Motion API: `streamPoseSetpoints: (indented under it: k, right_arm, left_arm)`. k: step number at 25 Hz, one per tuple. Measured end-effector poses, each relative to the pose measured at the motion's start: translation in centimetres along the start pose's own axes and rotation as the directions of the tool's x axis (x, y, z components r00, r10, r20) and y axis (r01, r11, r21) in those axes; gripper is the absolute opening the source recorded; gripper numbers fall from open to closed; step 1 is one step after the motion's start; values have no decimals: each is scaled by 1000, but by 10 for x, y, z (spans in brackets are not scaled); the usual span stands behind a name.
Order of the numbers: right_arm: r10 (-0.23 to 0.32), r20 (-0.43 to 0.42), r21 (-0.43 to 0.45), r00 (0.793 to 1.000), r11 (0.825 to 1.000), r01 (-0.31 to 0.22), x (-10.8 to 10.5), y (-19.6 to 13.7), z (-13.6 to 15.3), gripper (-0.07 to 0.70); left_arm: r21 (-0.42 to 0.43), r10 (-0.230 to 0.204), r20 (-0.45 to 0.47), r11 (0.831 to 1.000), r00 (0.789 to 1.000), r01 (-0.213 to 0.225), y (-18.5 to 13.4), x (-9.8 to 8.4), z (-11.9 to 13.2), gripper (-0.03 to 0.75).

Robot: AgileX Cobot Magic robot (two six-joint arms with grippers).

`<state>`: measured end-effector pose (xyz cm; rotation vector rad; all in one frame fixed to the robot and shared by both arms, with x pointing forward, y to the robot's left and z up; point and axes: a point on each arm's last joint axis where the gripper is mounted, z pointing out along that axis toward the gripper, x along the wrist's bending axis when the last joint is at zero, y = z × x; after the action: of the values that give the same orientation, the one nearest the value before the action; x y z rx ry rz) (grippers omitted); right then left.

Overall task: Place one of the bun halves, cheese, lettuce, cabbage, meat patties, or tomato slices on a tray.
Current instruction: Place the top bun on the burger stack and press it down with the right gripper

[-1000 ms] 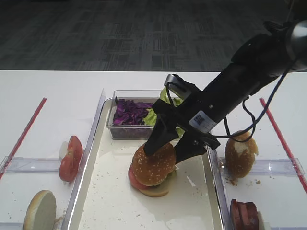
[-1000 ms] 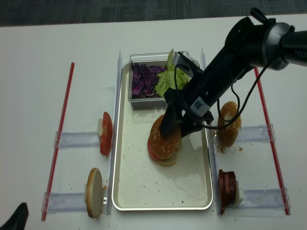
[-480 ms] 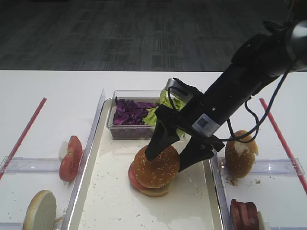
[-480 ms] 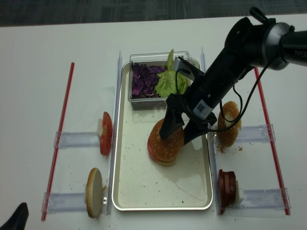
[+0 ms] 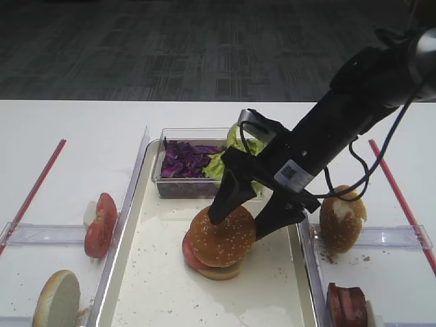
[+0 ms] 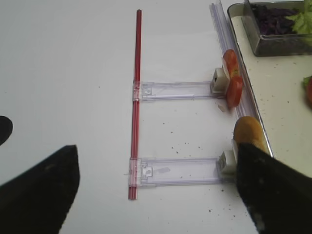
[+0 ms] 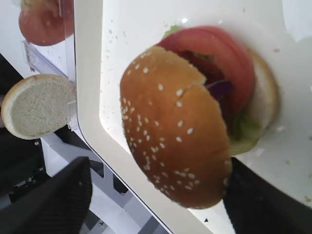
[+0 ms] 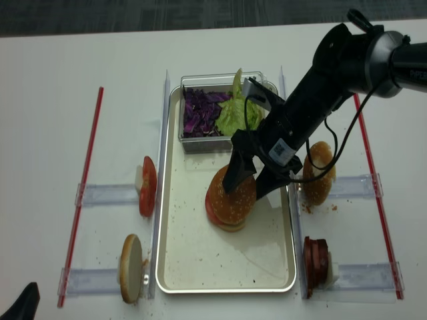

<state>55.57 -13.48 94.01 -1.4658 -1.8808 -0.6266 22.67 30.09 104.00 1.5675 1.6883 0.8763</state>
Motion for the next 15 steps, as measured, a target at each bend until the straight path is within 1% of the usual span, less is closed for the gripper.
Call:
streamPoseSetpoints:
  k: [6, 15]
  right_arm:
    - [24, 2, -51, 1000, 998, -24, -8, 3, -18, 573]
    - [18, -1, -54, 1000, 998, -18, -6, 2, -21, 572]
  left_arm:
    - [0, 0, 0, 1000, 1000, 0, 0, 0, 0, 598]
    - [0, 0, 0, 1000, 1000, 0, 0, 0, 0, 598]
